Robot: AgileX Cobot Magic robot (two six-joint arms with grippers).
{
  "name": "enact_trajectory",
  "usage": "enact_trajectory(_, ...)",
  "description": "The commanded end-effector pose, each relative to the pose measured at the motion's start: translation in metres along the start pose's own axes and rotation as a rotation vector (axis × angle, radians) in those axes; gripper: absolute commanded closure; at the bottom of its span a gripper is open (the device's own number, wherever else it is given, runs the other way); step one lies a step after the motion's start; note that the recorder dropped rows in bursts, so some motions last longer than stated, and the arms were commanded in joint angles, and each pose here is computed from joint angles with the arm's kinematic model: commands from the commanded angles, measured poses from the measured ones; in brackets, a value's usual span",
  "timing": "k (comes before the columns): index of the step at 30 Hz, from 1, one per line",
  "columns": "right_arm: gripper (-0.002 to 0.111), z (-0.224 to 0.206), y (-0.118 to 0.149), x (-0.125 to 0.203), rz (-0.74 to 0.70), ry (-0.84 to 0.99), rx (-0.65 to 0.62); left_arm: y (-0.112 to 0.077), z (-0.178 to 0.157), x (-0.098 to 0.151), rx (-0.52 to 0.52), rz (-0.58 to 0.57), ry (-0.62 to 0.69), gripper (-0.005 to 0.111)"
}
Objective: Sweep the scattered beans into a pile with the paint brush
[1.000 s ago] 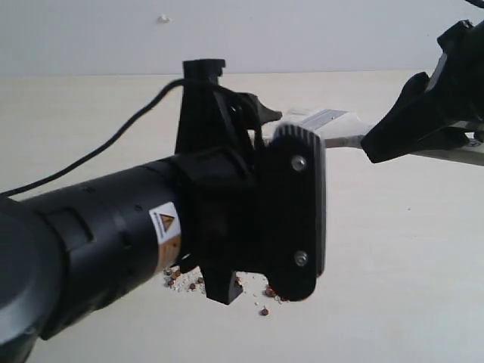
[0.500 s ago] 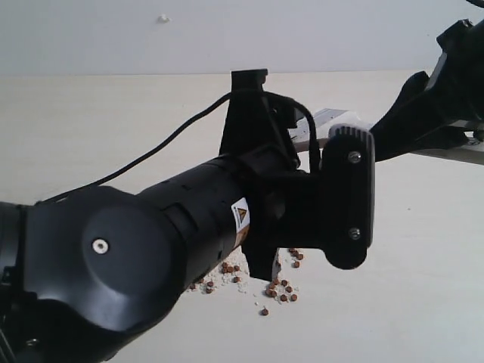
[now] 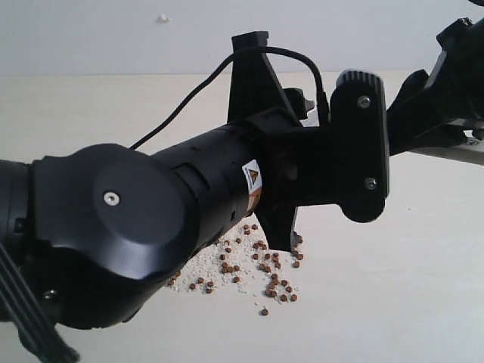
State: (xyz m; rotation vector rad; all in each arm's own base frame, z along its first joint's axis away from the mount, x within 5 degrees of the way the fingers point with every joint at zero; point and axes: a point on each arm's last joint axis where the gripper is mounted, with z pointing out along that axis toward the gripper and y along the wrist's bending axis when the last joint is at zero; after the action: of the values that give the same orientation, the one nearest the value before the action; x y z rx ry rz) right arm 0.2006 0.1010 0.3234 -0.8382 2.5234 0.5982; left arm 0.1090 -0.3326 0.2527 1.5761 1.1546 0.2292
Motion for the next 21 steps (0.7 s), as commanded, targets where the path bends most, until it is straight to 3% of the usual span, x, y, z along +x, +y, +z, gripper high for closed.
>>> enact_trajectory(1,0.108,0.0006,0.0004,0.0004,-0.006,-0.007,-0.001,0.0056,0.0051,0.0054,-0.009,-0.062,0.016,0.070)
enact_trajectory(9,0.108,0.0006,0.0002,0.0000,-0.006,-0.011,0.001,0.0035,0.0072,0.0054,0.040,-0.068,-0.012,0.071)
enact_trajectory(11,0.108,0.0006,0.0002,0.0000,-0.006,-0.011,0.001,0.0035,0.0072,0.0054,0.040,-0.068,-0.012,0.077)
enact_trajectory(14,0.108,0.0006,0.0002,0.0000,-0.006,-0.011,0.001,0.0035,0.0072,0.0054,0.040,-0.068,-0.012,0.106)
enact_trajectory(21,0.106,0.0004,-0.0021,-0.0043,-0.007,-0.059,0.027,0.0032,0.0075,0.0055,0.046,-0.069,-0.015,0.107)
